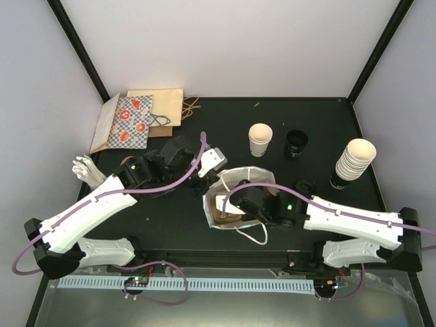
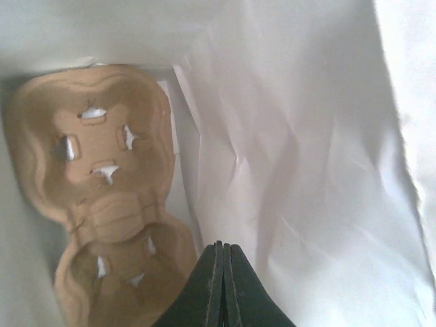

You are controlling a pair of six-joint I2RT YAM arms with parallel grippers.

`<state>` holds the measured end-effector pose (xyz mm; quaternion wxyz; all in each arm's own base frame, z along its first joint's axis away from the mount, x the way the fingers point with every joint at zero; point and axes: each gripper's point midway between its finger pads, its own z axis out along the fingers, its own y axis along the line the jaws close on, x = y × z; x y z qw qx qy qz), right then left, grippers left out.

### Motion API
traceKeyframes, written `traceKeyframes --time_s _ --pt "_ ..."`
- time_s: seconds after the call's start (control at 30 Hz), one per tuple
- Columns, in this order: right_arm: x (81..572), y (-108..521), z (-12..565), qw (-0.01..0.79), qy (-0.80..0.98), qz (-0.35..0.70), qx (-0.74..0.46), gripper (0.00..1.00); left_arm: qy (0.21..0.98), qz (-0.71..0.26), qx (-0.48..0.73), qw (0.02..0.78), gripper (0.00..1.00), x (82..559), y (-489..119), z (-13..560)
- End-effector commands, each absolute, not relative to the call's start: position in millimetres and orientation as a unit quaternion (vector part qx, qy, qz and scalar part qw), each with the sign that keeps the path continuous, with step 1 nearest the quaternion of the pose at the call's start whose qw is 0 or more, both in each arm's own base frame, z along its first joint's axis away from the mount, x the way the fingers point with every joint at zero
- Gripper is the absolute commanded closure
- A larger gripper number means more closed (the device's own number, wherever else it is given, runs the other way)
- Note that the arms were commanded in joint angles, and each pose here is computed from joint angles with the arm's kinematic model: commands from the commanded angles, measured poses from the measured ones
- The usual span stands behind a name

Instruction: Pack the takeout coffee

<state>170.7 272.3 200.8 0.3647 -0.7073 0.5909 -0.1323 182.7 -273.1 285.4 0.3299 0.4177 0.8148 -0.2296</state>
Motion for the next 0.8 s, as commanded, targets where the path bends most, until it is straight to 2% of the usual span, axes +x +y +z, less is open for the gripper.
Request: traceKeyframes --time_s 0.0,0.43,0.77 --pt "161 265 222 0.374 0.583 -0.110 -0.713 0.99 0.821 -0.225 0.399 0.342 0.98 192 -270 301" --pt "141 268 327 0.500 0.570 0.013 -0.652 0.99 0.837 -0.210 0.383 0.329 0.98 204 -271 300" --pt "146 237 370 0.567 0.617 0.067 -0.542 0.98 0.856 -0.235 0.329 0.323 0.99 230 -262 305"
